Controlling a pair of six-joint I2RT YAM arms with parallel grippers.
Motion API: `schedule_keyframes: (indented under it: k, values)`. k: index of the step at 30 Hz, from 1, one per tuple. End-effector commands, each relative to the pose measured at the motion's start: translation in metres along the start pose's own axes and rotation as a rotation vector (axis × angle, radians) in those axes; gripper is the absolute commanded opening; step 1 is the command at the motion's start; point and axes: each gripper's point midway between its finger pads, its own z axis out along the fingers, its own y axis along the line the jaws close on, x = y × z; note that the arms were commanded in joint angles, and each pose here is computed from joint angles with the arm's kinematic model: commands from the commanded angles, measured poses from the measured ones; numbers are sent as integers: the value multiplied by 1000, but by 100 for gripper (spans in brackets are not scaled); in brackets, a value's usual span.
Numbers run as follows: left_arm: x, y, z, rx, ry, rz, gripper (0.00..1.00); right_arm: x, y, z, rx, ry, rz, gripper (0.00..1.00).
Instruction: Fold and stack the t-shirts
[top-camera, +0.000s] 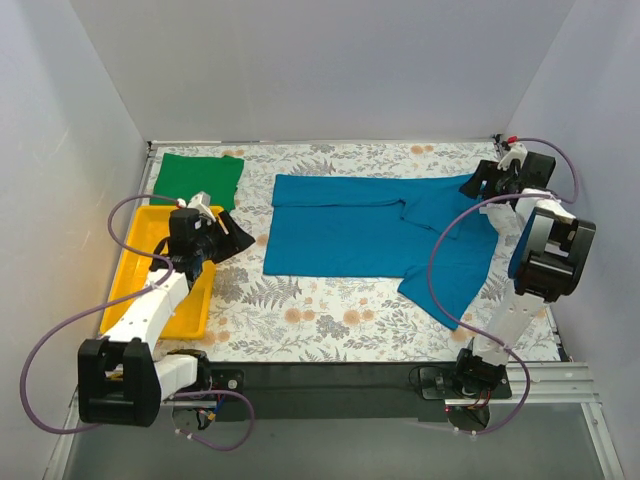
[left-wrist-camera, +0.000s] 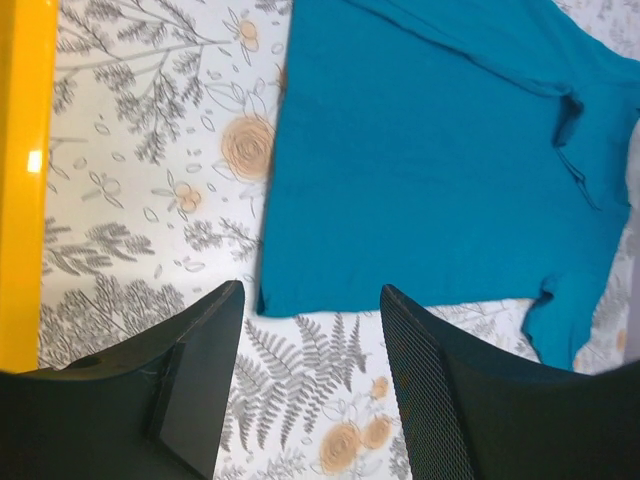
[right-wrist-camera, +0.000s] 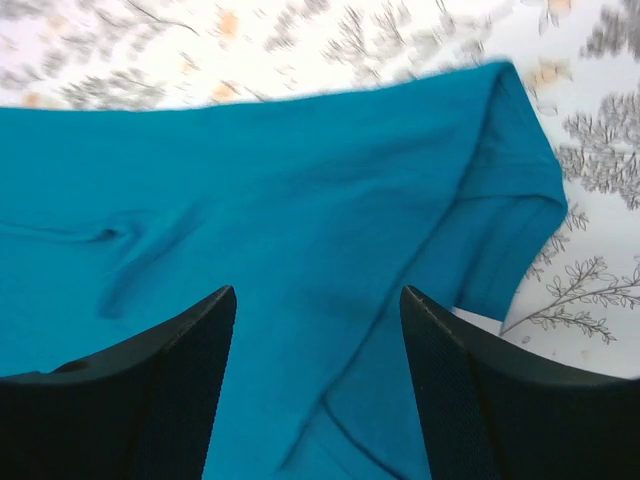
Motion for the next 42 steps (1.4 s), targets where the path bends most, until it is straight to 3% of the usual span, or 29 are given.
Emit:
schedule_keyframes:
  k: [1,3,10,13,14,15,17,20,24,28,34,42]
  values:
    - [9,-15,-23,59,-4,-68,55,-35,48,-28,-117,-191,-145,74]
    - [18,-12,-27,55,4,-87,55,-37,65,-42,-129,-229,-213,75]
    - [44,-5,-35,39,26,-249,56,30,118,-79,-313,-209,-414,76]
    - [61,7,-30,-6,60,-346,55,63,144,-110,-412,-195,-604,77]
    - [66,8,-29,-17,78,-409,52,64,154,-125,-433,-224,-763,77]
    - [73,11,-25,-37,99,-448,50,87,156,-134,-458,-150,-769,77]
    - [85,14,-21,-74,128,-512,49,92,157,-150,-441,-141,-981,78]
    - [93,14,-15,-131,118,-528,49,122,142,-169,-385,12,-1106,79]
    - [103,14,-4,-230,99,-556,50,158,125,-182,-314,150,-1101,80]
    - [96,18,9,-293,76,-577,49,176,134,-188,-336,131,-1055,81]
    - [74,24,29,-375,3,-562,45,180,136,-191,-341,140,-1039,81]
    - [87,25,48,-392,63,-536,40,187,115,-201,-334,305,-1140,80]
